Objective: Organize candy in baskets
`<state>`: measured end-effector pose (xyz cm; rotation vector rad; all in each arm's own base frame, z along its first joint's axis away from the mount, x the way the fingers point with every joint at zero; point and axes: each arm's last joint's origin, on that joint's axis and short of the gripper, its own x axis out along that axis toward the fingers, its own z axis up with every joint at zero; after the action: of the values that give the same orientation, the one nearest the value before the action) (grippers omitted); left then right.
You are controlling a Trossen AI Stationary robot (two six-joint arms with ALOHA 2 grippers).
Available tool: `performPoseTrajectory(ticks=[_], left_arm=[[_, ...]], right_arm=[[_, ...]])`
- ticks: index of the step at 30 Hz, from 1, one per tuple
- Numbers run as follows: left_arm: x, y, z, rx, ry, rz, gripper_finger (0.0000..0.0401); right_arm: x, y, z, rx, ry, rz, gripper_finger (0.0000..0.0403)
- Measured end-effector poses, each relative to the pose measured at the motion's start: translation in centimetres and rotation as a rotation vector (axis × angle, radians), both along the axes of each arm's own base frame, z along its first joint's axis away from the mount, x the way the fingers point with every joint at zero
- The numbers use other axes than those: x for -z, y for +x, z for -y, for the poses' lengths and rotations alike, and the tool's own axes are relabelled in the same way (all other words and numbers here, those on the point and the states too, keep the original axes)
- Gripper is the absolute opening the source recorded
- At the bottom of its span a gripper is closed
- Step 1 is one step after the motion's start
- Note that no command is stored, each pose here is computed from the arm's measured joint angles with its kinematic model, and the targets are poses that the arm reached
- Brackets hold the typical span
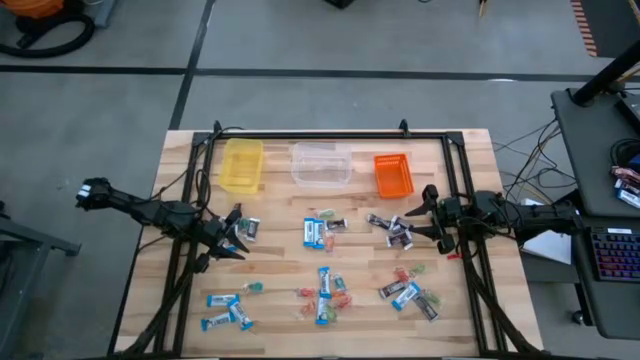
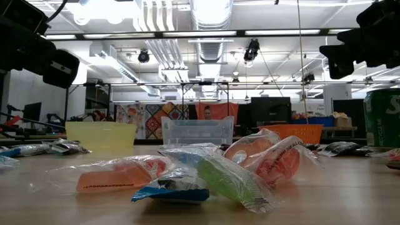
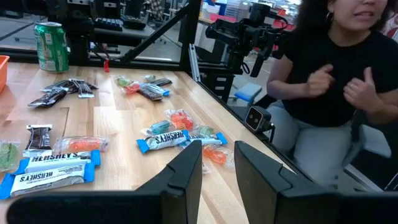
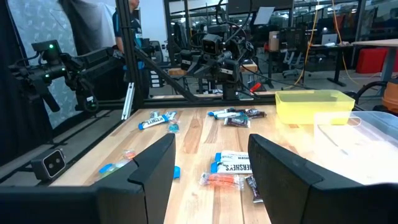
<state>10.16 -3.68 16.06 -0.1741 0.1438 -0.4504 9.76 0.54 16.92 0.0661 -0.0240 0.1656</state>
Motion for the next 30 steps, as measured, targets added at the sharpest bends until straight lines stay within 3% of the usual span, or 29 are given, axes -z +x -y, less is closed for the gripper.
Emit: performPoseTrajectory(ticks=[27,30], left_arm=[[0.00,0.00,0.00,0.000,0.000,0.000,0.0077],[-0.33,0.11,-0.16,-0.062,0.036,0.054,0.0077]], right_arm=[[0.00,0.00,0.00,0.001,0.000,0.000,0.0194],[0.00,0.00,0.00,0.000,0.001,0.000,0.0194]])
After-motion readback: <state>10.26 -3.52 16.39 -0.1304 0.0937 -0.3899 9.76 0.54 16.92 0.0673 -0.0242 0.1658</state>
